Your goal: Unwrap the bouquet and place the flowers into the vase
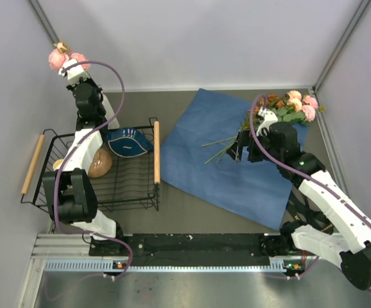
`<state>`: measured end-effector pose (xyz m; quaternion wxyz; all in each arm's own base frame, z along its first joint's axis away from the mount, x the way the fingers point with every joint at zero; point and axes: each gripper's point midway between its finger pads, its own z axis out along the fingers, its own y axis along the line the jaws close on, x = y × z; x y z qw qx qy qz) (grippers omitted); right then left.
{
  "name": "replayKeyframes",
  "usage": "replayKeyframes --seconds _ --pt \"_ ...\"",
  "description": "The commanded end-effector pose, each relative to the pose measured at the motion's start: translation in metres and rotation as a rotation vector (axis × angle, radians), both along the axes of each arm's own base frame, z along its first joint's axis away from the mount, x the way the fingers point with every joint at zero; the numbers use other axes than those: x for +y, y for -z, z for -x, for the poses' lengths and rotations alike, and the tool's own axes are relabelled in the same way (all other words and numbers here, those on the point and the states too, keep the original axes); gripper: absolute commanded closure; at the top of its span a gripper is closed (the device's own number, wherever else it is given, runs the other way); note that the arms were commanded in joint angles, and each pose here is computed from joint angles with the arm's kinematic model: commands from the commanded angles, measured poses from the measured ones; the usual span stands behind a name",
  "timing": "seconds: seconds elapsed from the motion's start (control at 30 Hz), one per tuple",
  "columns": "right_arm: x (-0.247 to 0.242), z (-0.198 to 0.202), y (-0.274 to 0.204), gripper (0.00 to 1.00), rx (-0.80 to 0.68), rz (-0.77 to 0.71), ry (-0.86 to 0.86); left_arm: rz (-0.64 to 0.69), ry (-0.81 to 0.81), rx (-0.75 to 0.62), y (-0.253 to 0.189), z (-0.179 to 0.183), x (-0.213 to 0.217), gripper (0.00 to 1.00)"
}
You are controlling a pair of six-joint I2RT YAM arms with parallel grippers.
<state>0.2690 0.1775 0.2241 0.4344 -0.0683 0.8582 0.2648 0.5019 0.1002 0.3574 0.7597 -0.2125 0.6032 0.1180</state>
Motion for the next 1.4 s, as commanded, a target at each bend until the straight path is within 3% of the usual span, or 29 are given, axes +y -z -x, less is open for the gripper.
replayKeyframes --seconds 0.0,0.27,0.5,0.9,1.0,1.13,1.37 --pt "0.000 -0.005 -0.004 0.01 -0.027 0.002 -0.006 -0.006 -0.019 -0.053 -0.017 0.001 0.003 0.98" --pt "0.000 -0.006 -0.003 0.01 -0.023 0.003 -0.008 0.006 -0.020 -0.027 -0.004 -0.003 0.004 0.93" --pt "-0.001 -0.006 -0.003 0.01 -0.024 0.001 -0.008 0.021 -0.012 -0.016 0.000 -0.002 0.002 0.67" --pt "-0.002 -0.004 -0.003 0.01 -0.026 -0.001 -0.009 0.015 0.008 0.004 -0.003 0.003 -0.002 0.49" --pt "-0.002 -0.003 -0.005 0.01 -0.030 -0.003 -0.011 0.024 0.006 0.016 0.000 0.005 -0.001 0.36" --pt "-0.002 -0.002 -0.005 0.01 -0.033 -0.001 -0.012 0.033 0.015 0.026 0.002 0.008 -0.003 0.03" --pt "-0.002 -0.001 -0.004 0.01 -0.033 -0.006 -0.015 0.059 0.038 0.032 0.001 0.020 -0.008 0.01"
